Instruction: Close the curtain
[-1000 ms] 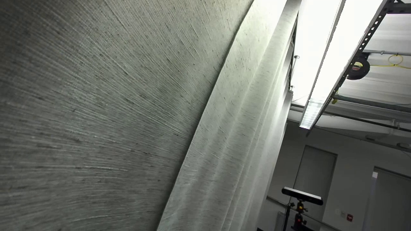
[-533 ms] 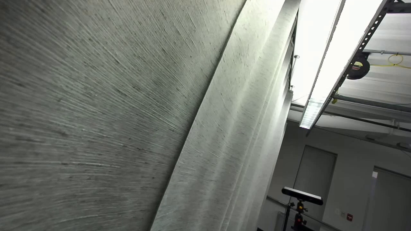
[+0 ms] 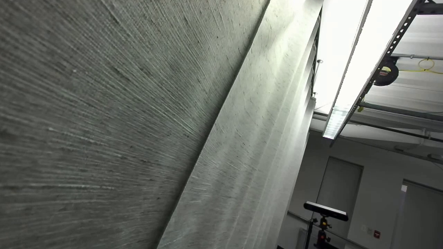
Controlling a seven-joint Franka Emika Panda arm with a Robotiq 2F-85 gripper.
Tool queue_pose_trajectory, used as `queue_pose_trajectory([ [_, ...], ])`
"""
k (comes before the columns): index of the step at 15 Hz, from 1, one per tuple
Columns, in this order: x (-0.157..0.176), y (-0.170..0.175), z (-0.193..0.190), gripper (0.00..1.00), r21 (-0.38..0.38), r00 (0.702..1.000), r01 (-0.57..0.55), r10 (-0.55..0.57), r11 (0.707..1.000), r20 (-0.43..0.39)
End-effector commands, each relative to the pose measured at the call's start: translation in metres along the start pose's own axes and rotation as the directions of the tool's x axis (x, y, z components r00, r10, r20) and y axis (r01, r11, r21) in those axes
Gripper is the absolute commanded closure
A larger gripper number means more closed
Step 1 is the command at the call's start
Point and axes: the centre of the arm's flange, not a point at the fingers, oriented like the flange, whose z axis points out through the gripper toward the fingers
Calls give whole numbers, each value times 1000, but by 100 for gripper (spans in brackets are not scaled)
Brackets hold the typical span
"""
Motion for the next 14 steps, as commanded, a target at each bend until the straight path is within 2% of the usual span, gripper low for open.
queue_pose_trajectory([
  [1,-50,17,26,99,-17,989,25,-22,1000,146],
  [7,-15,90,-6,99,-73,986,66,-54,995,157],
  [14,10,162,-41,99,-158,977,116,-85,981,194],
])
